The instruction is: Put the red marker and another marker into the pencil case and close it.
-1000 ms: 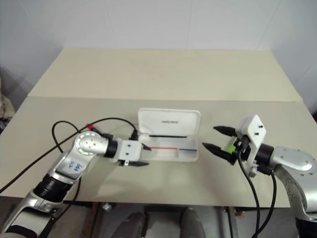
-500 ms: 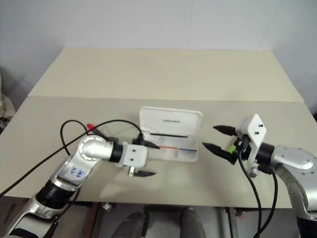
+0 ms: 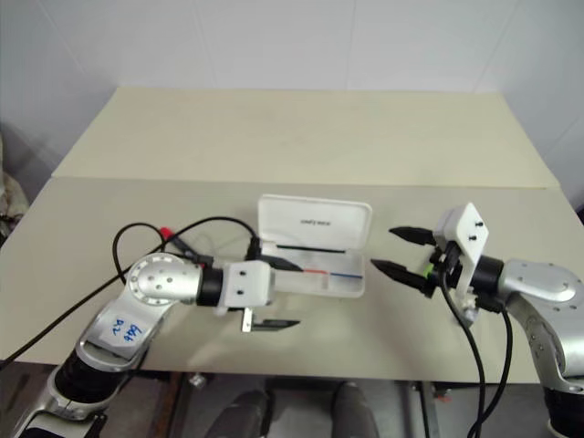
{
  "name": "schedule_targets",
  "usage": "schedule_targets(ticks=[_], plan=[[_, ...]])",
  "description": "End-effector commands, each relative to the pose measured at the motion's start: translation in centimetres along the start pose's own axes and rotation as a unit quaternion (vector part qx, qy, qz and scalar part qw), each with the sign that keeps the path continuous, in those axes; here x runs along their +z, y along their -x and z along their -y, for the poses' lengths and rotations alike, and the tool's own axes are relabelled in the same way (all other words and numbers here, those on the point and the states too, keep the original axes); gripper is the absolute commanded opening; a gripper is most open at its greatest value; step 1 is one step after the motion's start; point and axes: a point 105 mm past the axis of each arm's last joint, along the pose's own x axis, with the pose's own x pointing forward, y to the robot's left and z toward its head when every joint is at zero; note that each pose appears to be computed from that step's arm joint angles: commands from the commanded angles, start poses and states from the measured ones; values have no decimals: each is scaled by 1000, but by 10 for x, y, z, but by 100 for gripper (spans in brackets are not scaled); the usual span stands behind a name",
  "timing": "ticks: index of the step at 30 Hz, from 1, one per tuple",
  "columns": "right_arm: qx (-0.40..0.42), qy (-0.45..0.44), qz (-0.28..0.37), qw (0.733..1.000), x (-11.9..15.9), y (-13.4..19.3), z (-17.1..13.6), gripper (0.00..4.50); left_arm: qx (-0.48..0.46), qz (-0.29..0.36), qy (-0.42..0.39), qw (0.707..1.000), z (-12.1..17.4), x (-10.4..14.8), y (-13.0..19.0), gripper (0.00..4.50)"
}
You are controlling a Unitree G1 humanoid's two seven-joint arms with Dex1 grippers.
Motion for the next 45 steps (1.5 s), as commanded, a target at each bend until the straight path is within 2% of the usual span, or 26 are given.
schedule_targets(ticks=[1, 4, 7, 9, 12, 18, 28, 32, 44, 45], plan=[[14, 25, 6, 1000, 9, -2, 1, 353, 72, 32, -3, 997, -20, 21, 12, 447], [20, 28, 8, 999, 9, -4, 3, 353, 130, 39, 23, 991, -37, 24, 23, 447], [24, 29, 9, 999, 9, -5, 5, 353, 203, 18, 56, 977, -59, 16, 46, 447], [29, 29, 10, 999, 9, -7, 5, 353, 240, -6, 85, 967, -71, 3, 62, 447], [38, 33, 11, 999, 9, -10, 7, 353, 258, -78, 101, 958, -77, -27, 90, 447], [54, 41, 10, 998, 10, -16, 13, 353, 169, -179, 59, 967, -70, -65, 131, 447], [58, 42, 17, 997, 10, -22, 11, 353, 49, -245, 42, 967, -80, -108, 169, 447], [57, 42, 18, 997, 10, -24, 11, 353, 23, -248, 48, 967, -94, -122, 166, 447], [36, 37, 18, 998, 11, -13, 9, 353, -89, -287, 83, 950, -95, -149, 145, 447], [38, 37, 19, 998, 11, -11, 8, 353, -92, -290, 84, 949, -95, -151, 145, 408]])
